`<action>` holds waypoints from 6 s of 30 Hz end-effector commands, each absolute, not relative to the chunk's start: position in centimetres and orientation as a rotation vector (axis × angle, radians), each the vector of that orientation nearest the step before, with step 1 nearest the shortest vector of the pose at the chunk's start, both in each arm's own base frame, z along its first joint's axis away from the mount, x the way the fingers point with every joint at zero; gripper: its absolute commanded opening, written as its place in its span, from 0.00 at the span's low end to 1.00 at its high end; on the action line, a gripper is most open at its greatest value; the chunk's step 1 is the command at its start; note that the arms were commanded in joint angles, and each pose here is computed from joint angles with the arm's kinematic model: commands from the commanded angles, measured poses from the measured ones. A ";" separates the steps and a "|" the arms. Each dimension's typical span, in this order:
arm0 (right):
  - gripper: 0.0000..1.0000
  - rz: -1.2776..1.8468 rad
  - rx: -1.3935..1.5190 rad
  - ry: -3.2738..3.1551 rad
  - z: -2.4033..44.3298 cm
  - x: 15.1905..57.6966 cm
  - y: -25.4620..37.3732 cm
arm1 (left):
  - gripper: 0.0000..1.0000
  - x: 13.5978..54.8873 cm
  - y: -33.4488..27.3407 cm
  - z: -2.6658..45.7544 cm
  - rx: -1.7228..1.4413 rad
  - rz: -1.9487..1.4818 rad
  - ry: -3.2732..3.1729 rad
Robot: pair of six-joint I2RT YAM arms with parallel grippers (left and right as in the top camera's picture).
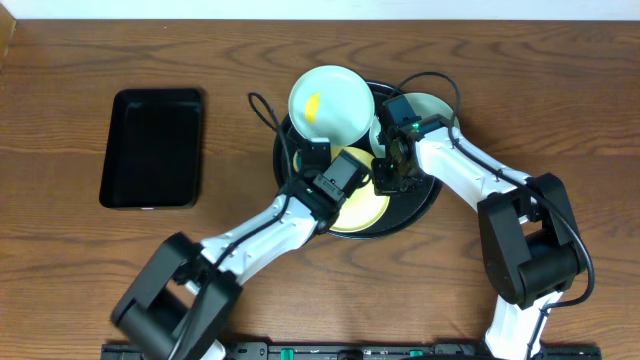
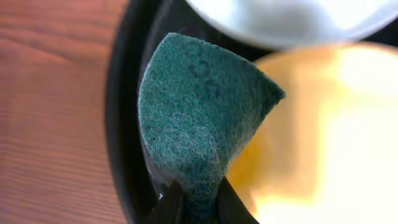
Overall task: Clean dirty plates on tray and stack at the side
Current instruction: 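Scrub the yellow plate with the sponge held in the left gripper, then keep scrubbing the yellow plate while the right gripper holds its rim, then lift the sponge with the left gripper over the black rectangular tray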
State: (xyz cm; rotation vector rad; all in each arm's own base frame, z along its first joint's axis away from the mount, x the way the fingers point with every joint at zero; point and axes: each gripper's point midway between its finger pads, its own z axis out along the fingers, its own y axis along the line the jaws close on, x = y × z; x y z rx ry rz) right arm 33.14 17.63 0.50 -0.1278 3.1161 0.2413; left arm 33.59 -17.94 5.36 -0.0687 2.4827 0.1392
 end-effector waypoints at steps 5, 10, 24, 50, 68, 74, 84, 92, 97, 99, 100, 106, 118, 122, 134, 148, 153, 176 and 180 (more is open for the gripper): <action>0.01 0.171 -0.153 3.146 -0.6 32.4 17.2 | 0.08 33.8 -19.1 9.1 -0.188 -0.062 2.422; 0.01 0.173 -0.153 3.144 -0.6 32.5 17.3 | 0.08 33.0 -20.7 7.6 -0.288 -0.197 2.496; 0.01 0.174 -0.153 3.141 -0.6 32.5 17.3 | 0.08 33.1 -24.4 1.9 -0.289 -0.369 2.619; 0.01 0.175 -0.153 3.140 -0.6 32.6 17.3 | 0.08 34.1 -12.0 3.7 -0.400 0.265 2.408; 0.01 0.178 -0.153 3.136 -0.6 32.7 17.4 | 0.08 34.0 -20.0 6.1 -0.525 -0.400 2.489; 0.01 0.177 -0.153 3.136 -0.6 32.7 17.3 | 0.08 33.9 -23.7 2.8 -0.470 -0.590 2.585; 0.01 0.178 -0.153 3.135 -0.6 32.7 17.4 | 0.07 32.9 -24.0 0.5 -0.510 -0.600 2.662; 0.01 0.173 -0.153 3.134 -0.6 32.7 17.3 | 0.08 31.4 -16.7 -1.4 -0.480 -0.049 2.673; 0.01 0.173 -0.151 3.134 -0.6 32.7 17.3 | 0.08 31.5 -13.6 -0.9 -0.435 0.182 2.616; 0.01 0.172 -0.151 3.134 -0.6 32.8 17.2 | 0.08 32.0 -12.8 -0.5 -0.419 0.240 2.575; 0.01 0.172 -0.152 3.134 -0.6 32.7 17.2 | 0.08 32.2 -12.4 -0.2 -0.419 0.266 2.551; 0.01 0.171 -0.151 3.134 -0.6 32.7 17.2 | 0.08 33.8 -11.2 2.5 -0.449 0.327 2.400; 0.01 0.162 -0.151 3.132 -0.6 32.8 17.1 | 0.07 35.3 -13.0 10.0 -0.517 0.043 2.249; 0.01 0.163 -0.151 3.131 -0.6 32.8 17.2 | 0.08 34.8 -16.6 8.6 -0.468 -0.182 2.374; 0.01 0.164 -0.151 3.128 -0.6 32.9 17.2 | 0.08 33.6 -23.3 1.5 -0.466 -0.548 2.615; 0.01 0.163 -0.151 3.128 -0.6 32.9 17.2 | 0.08 33.8 -20.2 -1.1 -0.330 -0.252 2.624; 0.01 0.163 -0.150 3.128 -0.6 32.9 17.2 | 0.07 33.8 -15.4 -1.0 -0.369 0.083 2.553; 0.01 0.194 -0.171 3.075 1.2 33.6 17.7 | 0.07 34.4 -7.2 17.6 -0.612 0.043 2.100; 0.01 0.225 -0.230 3.002 3.6 34.2 18.3 | 0.08 32.2 -2.8 19.3 -0.707 0.106 2.081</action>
